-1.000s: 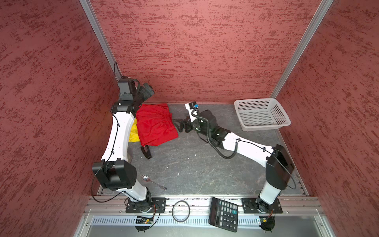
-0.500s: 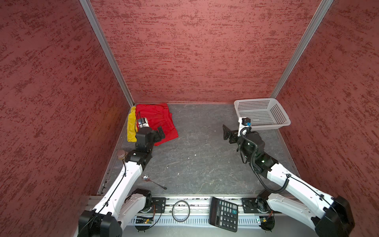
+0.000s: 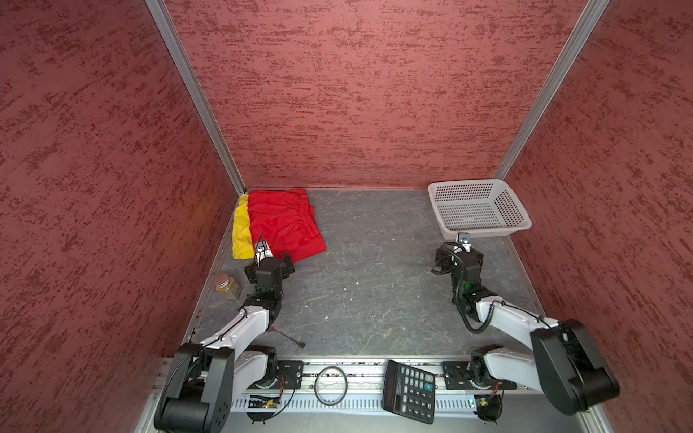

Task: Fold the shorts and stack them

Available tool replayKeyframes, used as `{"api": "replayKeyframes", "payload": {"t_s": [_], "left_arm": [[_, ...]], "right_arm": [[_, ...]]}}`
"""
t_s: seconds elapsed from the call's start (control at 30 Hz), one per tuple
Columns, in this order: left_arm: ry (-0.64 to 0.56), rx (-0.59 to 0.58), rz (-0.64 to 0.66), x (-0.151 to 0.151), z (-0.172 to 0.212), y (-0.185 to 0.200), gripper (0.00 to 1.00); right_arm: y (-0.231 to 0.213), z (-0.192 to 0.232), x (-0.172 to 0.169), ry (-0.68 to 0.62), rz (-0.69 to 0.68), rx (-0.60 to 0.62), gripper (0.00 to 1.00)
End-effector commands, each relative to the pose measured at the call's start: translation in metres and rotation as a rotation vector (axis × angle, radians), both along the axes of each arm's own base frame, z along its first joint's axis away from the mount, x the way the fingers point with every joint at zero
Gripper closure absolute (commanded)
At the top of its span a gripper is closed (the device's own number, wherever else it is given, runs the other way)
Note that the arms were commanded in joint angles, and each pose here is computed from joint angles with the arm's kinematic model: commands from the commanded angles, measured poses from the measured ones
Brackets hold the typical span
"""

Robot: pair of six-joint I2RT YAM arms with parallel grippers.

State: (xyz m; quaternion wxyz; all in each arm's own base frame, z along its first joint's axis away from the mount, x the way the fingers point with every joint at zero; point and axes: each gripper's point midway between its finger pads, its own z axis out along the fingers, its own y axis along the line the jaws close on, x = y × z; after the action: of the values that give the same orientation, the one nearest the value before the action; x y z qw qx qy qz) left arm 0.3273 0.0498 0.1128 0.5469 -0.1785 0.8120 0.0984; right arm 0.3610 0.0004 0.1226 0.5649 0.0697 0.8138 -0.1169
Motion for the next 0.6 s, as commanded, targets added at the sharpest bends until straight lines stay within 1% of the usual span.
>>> {"api": "replayKeyframes", "payload": {"t_s": [0.0, 0.07, 0.17, 0.23, 0.27, 0.3, 0.33, 0.37, 0.43, 0.47, 0.5, 0.57], "left_arm": [[-0.130, -0.054, 0.007, 0.016, 0.024, 0.012, 0.01], [-0.143, -0.089, 0.012, 0.023, 0.022, 0.022, 0.00], [-0.166, -0.127, -0.029, 0.037, 0.022, 0.027, 0.01], [-0.171, -0.142, -0.043, 0.045, 0.020, 0.029, 0.00], [-0.168, -0.167, -0.042, 0.049, 0.015, 0.030, 0.01], [-0.177, -0.165, -0.058, 0.053, 0.015, 0.029, 0.00], [-0.156, -0.169, -0.063, 0.056, 0.016, 0.026, 0.00], [-0.154, -0.153, -0.079, 0.058, 0.015, 0.023, 0.01], [-0.141, -0.138, -0.126, 0.061, 0.014, 0.013, 0.01], [-0.157, -0.122, -0.152, 0.062, 0.016, 0.008, 0.00], [-0.153, -0.111, -0.170, 0.061, 0.016, 0.003, 0.01], [-0.188, -0.080, -0.212, 0.057, 0.017, -0.007, 0.01]], "right_arm": [[-0.018, 0.017, 0.014, -0.085, -0.073, -0.007, 0.01], [-0.025, 0.021, 0.020, -0.122, -0.087, -0.013, 0.01], [-0.035, 0.025, 0.030, -0.157, -0.068, 0.004, 0.01], [-0.041, 0.033, 0.034, -0.215, -0.057, 0.039, 0.01], [-0.046, 0.024, 0.035, -0.226, -0.055, 0.082, 0.01], [-0.051, 0.018, 0.036, -0.231, -0.050, 0.108, 0.01], [-0.051, 0.016, 0.035, -0.212, -0.045, 0.125, 0.01], [-0.052, 0.020, 0.031, -0.250, -0.023, 0.135, 0.01], [-0.048, 0.017, 0.025, -0.261, 0.007, 0.145, 0.01], [-0.049, 0.012, 0.022, -0.272, 0.008, 0.147, 0.01], [-0.048, 0.016, 0.018, -0.316, 0.019, 0.134, 0.01], [-0.049, 0.016, 0.015, -0.311, 0.012, 0.148, 0.01]]}}
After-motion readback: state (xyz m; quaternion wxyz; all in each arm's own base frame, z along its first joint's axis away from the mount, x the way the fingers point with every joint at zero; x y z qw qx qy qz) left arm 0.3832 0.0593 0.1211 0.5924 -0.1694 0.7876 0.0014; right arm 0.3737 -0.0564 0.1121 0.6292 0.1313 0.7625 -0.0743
